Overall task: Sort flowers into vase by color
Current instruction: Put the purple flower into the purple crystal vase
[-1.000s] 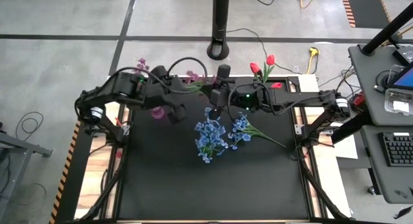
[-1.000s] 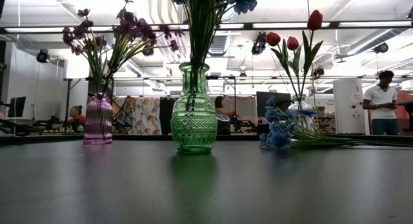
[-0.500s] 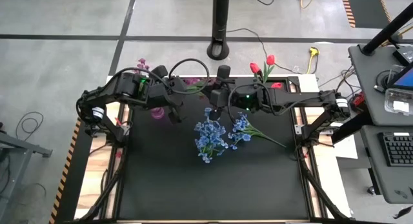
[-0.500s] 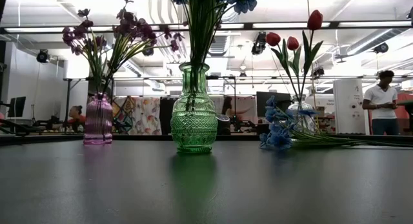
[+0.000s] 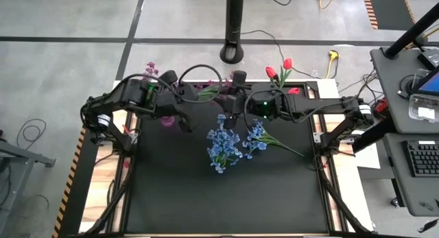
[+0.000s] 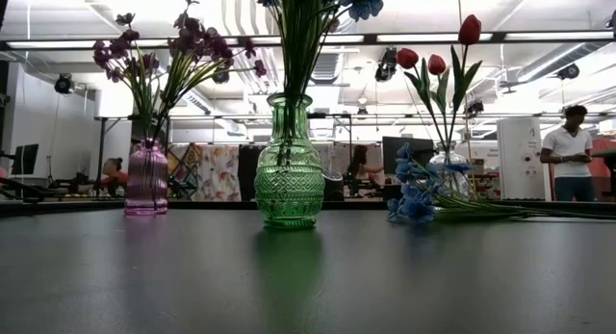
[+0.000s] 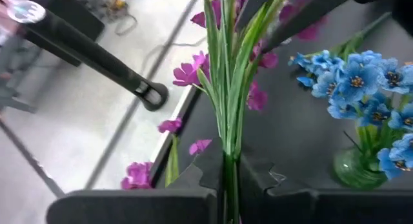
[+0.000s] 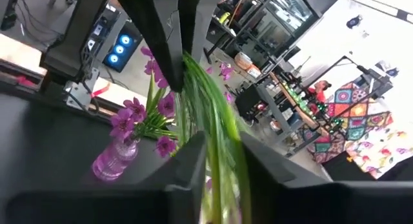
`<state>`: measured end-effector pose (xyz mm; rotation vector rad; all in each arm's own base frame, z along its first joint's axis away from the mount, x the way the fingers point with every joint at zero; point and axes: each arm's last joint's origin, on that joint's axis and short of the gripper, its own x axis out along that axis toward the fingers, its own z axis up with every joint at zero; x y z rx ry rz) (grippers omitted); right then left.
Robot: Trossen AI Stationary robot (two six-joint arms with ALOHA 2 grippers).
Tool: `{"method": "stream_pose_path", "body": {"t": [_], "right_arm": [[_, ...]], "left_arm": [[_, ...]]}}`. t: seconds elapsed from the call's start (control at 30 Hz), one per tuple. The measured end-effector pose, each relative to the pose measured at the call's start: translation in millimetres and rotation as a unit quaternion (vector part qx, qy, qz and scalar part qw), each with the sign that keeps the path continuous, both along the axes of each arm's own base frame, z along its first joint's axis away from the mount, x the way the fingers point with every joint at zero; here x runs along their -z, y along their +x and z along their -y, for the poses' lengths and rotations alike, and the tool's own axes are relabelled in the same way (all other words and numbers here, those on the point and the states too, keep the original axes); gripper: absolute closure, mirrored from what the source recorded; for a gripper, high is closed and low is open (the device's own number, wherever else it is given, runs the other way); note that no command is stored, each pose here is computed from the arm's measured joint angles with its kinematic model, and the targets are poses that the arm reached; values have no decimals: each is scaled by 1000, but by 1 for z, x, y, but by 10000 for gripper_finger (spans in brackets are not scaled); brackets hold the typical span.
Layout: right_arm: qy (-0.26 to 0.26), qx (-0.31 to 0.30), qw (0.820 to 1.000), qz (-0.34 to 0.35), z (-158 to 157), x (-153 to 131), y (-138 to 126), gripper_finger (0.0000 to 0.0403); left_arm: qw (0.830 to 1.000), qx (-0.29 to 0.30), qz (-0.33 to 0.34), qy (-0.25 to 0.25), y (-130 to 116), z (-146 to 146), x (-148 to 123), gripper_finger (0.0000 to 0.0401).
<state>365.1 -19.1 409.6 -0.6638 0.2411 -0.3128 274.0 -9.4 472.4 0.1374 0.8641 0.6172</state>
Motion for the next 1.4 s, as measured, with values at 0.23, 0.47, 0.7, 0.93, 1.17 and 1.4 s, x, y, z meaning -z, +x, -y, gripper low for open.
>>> {"method": "stream_pose_path", "body": {"t": [0.23,0.47,0.7,0.93,1.17,1.4], "right_arm": [[46,16,998,39,-4,-18,-19,225],[88,0,995,51,-16,-41,-56,165],[125,-14,992,34,-26,-49,-84,144],[158,-19,987,-11,-33,-40,-90,153],[195,-71,976,-65,-46,-16,-84,158],[213,-84,972,-56,-60,8,-86,163]], "left_arm": [[999,3,33,36,-10,20,-4,399],[994,16,79,68,-23,48,12,400],[985,1,142,101,-45,60,50,401],[967,-10,234,105,-65,65,82,401],[941,29,322,106,-70,74,102,401],[868,159,458,105,-78,83,117,401]]}}
